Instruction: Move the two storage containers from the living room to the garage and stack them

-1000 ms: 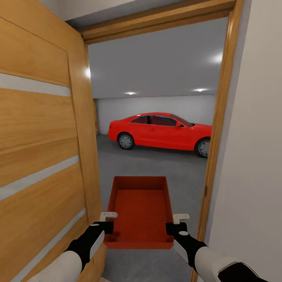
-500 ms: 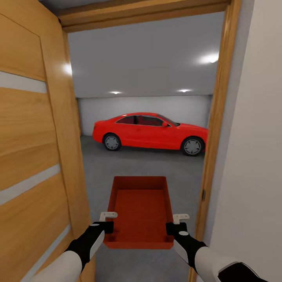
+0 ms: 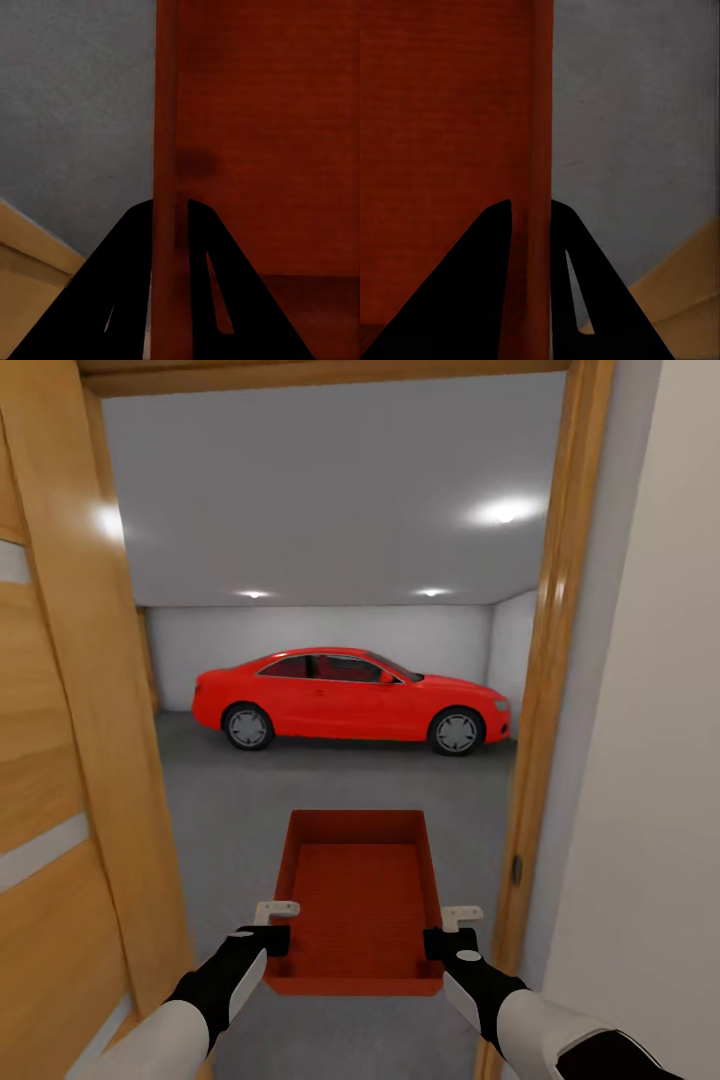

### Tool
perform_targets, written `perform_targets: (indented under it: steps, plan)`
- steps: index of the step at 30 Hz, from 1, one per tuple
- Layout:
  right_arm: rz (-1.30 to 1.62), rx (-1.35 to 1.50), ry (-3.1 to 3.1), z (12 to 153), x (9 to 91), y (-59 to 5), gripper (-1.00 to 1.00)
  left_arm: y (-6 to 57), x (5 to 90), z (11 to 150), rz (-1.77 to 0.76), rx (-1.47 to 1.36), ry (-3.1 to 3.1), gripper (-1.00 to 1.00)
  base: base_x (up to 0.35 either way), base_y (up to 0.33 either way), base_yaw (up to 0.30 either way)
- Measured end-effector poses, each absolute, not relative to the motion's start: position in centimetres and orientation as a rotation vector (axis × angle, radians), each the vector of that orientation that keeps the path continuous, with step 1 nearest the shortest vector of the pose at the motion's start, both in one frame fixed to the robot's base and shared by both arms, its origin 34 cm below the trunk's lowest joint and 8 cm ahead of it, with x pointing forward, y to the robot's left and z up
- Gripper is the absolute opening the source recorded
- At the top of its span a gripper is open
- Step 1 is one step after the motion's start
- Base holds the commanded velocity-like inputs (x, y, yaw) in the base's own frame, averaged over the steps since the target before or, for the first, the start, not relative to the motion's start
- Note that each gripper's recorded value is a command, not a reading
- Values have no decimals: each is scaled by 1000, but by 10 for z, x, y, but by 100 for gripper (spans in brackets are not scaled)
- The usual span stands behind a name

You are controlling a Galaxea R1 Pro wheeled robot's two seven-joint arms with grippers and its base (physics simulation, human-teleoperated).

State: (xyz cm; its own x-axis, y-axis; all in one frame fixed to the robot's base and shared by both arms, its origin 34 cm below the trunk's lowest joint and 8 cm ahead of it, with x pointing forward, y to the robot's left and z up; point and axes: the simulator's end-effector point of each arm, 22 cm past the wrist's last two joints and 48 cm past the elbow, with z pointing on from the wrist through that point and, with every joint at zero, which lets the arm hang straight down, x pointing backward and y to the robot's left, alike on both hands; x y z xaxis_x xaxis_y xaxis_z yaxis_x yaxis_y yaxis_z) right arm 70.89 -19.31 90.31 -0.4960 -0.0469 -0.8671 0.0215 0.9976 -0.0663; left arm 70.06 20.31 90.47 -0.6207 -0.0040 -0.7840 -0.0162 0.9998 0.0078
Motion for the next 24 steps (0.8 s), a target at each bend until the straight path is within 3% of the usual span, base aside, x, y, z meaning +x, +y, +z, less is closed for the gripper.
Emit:
perform_targets:
  steps: [7, 24]
  plan:
    - [-82, -18, 2088, 903, 709, -193, -100, 203, 701, 905, 17, -14, 2240, -100, 250, 166, -214]
    - [-83, -19, 2088, 903, 709, -193, -100, 203, 701, 905, 17, -15, 2240, -100, 293, 145, -10]
